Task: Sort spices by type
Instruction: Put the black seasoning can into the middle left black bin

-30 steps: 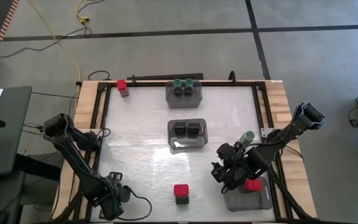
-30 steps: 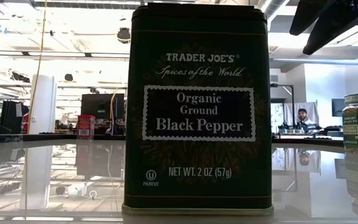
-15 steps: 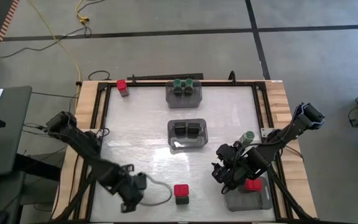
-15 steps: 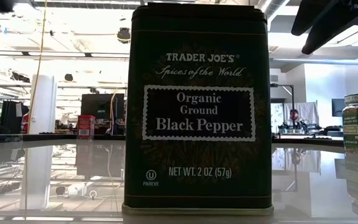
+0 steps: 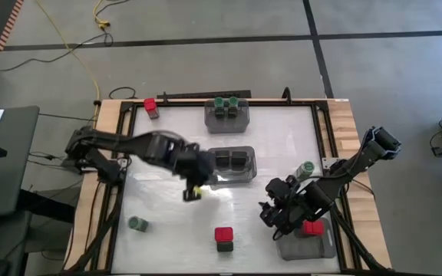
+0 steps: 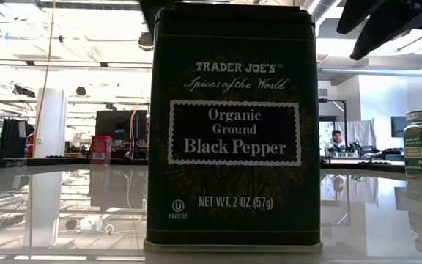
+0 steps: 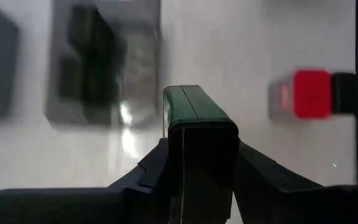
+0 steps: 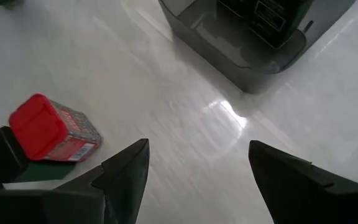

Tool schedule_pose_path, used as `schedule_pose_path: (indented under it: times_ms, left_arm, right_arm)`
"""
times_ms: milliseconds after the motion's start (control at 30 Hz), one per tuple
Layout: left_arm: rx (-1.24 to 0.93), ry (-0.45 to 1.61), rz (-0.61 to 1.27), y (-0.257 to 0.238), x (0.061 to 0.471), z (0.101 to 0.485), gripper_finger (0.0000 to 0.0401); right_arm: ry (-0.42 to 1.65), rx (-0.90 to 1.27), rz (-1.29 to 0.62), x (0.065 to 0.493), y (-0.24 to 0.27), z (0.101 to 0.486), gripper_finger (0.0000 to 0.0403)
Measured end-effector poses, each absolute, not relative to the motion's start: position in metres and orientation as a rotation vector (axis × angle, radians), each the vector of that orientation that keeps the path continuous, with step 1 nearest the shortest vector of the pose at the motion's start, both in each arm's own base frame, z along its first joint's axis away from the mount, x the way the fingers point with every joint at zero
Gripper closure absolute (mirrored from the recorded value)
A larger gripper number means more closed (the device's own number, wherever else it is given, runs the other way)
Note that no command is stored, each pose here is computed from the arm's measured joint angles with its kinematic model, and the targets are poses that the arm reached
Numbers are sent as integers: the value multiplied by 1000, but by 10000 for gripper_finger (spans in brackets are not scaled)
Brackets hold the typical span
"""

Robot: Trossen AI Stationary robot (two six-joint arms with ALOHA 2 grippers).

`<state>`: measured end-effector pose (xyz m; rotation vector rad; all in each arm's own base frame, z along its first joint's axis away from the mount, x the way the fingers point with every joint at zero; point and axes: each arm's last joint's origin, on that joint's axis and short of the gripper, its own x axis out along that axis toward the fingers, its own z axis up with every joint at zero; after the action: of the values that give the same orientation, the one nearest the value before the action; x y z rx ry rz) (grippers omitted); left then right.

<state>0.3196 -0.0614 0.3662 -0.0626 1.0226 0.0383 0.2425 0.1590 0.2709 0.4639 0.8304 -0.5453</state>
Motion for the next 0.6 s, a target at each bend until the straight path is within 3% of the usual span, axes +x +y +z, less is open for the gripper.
schedule_pose_path:
  times_ms: [200, 600]
  left_arm:
    - [19, 964, -24, -20, 347, 360, 281]
    - [69, 1215, -45, 7, 405, 303, 280]
  right_arm:
    - [809, 520, -569, 245, 157, 271, 100]
    - [783, 581, -629, 255, 143, 271, 100]
